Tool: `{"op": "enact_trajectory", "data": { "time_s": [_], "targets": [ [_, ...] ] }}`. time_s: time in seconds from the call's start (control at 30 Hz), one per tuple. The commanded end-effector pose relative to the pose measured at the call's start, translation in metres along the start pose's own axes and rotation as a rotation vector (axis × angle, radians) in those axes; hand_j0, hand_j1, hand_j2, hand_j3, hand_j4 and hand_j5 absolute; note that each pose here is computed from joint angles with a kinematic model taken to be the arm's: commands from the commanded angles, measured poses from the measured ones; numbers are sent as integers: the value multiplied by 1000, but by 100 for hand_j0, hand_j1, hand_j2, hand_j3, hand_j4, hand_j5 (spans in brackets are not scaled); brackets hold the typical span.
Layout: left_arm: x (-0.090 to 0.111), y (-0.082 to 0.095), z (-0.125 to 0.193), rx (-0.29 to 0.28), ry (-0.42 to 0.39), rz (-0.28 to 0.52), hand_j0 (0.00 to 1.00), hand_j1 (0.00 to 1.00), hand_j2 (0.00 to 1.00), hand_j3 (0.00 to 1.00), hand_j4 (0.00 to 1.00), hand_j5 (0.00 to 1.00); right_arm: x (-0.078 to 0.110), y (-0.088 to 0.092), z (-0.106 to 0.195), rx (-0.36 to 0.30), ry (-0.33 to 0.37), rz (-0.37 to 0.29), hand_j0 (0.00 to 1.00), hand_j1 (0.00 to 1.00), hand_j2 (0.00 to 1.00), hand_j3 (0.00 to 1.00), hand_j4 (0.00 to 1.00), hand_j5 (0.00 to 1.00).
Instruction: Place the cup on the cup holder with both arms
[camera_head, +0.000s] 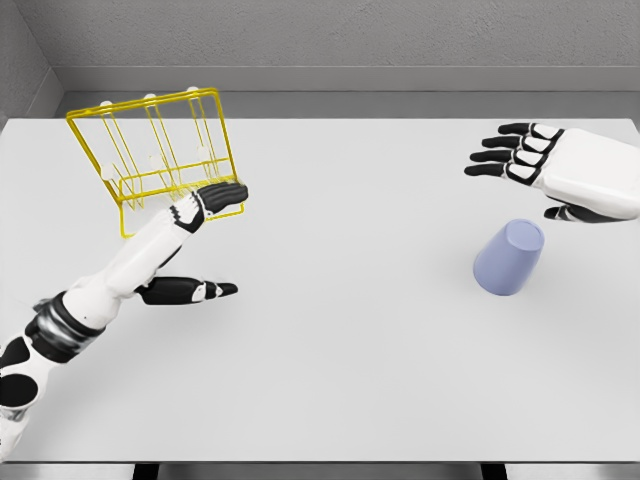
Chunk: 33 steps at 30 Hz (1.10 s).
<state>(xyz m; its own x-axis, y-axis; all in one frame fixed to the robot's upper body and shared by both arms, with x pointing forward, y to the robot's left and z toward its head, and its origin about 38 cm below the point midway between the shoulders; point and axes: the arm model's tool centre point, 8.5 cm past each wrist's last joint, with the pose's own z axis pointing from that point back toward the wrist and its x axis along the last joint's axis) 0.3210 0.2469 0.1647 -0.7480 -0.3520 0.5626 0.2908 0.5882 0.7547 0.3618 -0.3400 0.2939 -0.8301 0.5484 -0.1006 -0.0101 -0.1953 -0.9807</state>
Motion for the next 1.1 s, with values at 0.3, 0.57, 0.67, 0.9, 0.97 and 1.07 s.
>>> {"op": "enact_trajectory", "data": {
  "time_s": [0.3, 0.57, 0.67, 0.9, 0.97, 1.07],
  "targets": [
    [4, 8, -6, 69, -18, 15, 100, 100, 100, 100, 100, 100, -12, -7, 3, 285, 20, 37, 100, 100, 100, 100, 100, 100],
    [2, 10, 5, 122, 9, 77, 100, 100, 100, 100, 100, 100, -15, 17, -28, 410, -15, 33, 100, 100, 100, 100, 100, 100],
    [5, 11, 8, 156, 2, 192, 100, 100, 100, 100, 100, 100, -16, 33, -29, 471, -7, 60, 100, 100, 100, 100, 100, 100],
    [8, -15, 12, 67, 13, 344, 100, 100, 100, 100, 100, 100, -19, 52, -34, 524, 6, 72, 100, 100, 100, 100, 100, 100],
    [10, -20, 8, 49, 2, 358, 100, 100, 100, 100, 100, 100, -18, 59, -38, 536, -1, 70, 100, 100, 100, 100, 100, 100],
    [11, -21, 0, 75, -12, 443, 100, 100, 100, 100, 100, 100, -17, 64, -39, 544, -6, 62, 100, 100, 100, 100, 100, 100]
  ]
}}
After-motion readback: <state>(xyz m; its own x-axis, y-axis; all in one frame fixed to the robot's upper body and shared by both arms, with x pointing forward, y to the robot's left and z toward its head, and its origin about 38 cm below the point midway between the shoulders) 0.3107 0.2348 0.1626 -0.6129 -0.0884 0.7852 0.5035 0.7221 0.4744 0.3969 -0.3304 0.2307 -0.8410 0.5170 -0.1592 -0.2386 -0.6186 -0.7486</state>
